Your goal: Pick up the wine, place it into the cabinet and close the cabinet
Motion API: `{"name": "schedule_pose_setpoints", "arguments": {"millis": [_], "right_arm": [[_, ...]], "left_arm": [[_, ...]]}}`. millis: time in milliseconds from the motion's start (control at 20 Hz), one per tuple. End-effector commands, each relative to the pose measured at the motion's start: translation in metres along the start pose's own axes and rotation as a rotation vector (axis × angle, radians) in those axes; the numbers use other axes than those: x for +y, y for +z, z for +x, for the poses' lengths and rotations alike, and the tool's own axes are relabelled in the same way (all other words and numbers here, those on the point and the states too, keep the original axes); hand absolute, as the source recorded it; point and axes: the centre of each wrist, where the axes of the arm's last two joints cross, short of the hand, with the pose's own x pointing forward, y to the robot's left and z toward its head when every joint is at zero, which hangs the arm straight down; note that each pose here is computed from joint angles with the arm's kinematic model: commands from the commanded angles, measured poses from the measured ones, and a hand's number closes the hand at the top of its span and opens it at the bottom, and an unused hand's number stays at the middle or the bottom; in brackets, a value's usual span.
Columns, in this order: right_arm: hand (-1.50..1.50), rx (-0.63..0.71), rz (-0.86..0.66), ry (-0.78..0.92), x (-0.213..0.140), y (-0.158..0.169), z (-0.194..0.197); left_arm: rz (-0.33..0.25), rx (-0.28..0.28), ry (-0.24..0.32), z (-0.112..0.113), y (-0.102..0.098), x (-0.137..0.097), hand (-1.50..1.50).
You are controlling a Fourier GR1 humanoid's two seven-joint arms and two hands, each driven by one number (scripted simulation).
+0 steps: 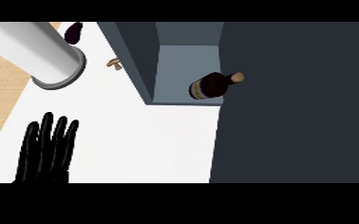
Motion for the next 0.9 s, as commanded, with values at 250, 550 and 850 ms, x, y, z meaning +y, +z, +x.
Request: {"name": "schedule_pose_setpoints", "arguments": {"millis": [250,550,850], "right_arm": [[1.5,-0.075,0.073,-0.069,0.048,-0.006,0.037],[1.5,-0.103,0.111,-0.016,0.079,-0.045,0.048],[1.5,-0.116,0.063,0.095,0.098,-0.092,0.049]], "left_arm": [[0.045,0.004,0.0,0.032,0.036,0.05,-1.5],[0.045,-0.047,-0.025,0.049,0.031,0.074,-1.5],[0.013,-0.034,-0.026,0.069,0.044,0.096,-1.5]]}}
